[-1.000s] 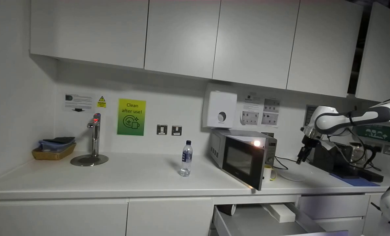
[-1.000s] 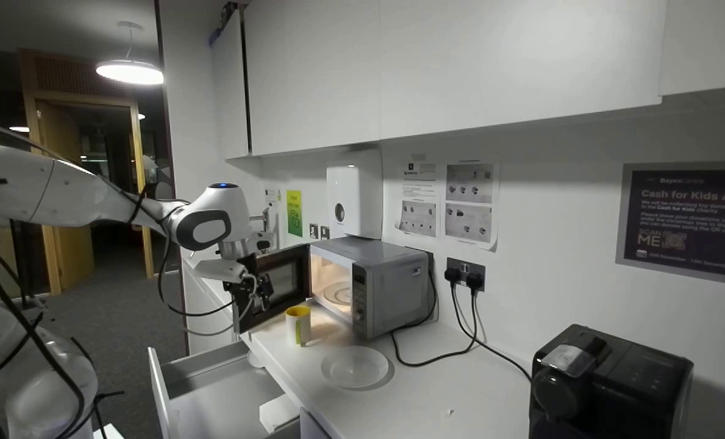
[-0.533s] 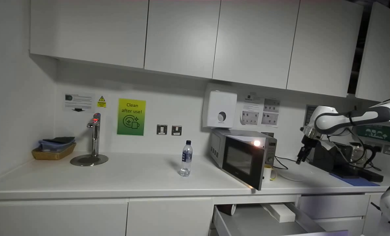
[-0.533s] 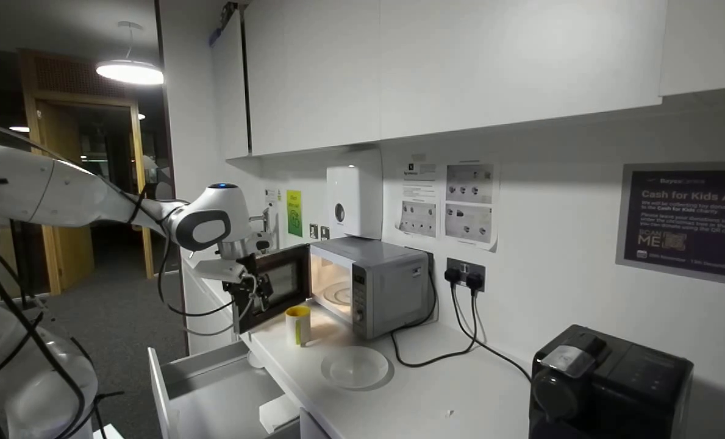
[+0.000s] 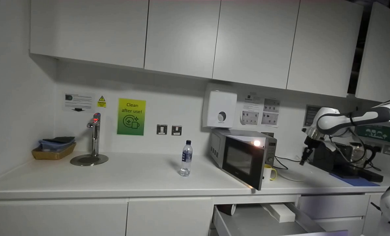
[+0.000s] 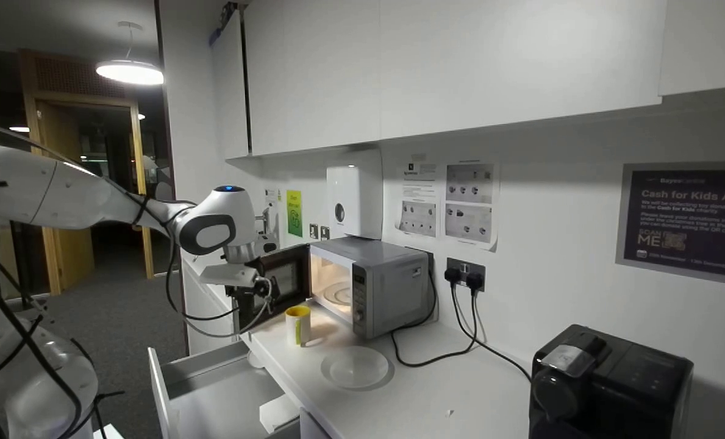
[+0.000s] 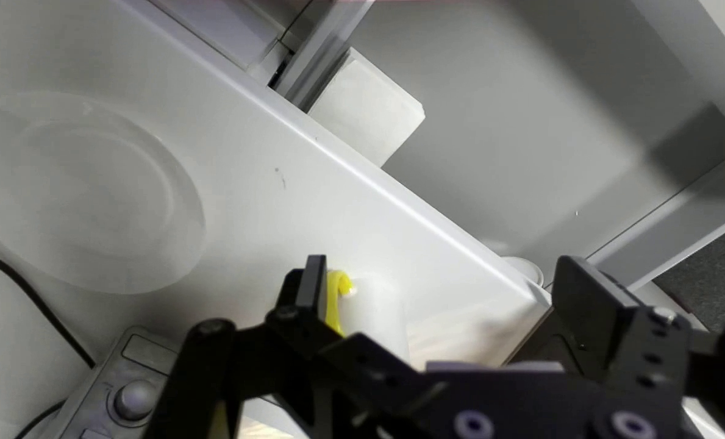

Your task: Put the cup inside the microwave

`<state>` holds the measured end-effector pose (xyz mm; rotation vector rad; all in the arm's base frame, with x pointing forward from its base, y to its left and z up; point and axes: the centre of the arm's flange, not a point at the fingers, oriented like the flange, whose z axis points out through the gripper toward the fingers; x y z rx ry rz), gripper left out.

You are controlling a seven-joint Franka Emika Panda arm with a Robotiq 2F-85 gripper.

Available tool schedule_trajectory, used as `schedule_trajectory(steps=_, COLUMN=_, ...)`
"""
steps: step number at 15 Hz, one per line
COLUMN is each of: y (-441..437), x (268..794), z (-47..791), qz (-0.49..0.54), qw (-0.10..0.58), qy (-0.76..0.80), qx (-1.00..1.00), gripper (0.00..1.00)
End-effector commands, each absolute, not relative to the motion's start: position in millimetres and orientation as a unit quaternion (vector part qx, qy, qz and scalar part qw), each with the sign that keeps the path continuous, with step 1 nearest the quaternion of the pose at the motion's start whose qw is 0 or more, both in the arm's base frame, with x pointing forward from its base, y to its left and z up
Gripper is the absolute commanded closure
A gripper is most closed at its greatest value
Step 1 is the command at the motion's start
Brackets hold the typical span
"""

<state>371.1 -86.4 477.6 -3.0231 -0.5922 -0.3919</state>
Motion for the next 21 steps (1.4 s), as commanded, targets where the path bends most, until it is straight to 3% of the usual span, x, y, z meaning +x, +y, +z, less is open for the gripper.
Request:
schedule_trajectory(steps=1, y=-119, x=381, z=461, qz=-0.156, qw=0.01, qy=-0.21, qx=-0.965, gripper=0.0)
schedule_trajectory(steps=8, y=-145, x=416, z=435, qz=-0.213, qw=-0.009, qy=-0.259, qx=-0.942, gripper=0.0)
schedule_trajectory(steps=21, y=-153, x=461, z=400, qz=-0.237, qw=0.092, qy=-0.337, qx=-0.906, gripper=0.0)
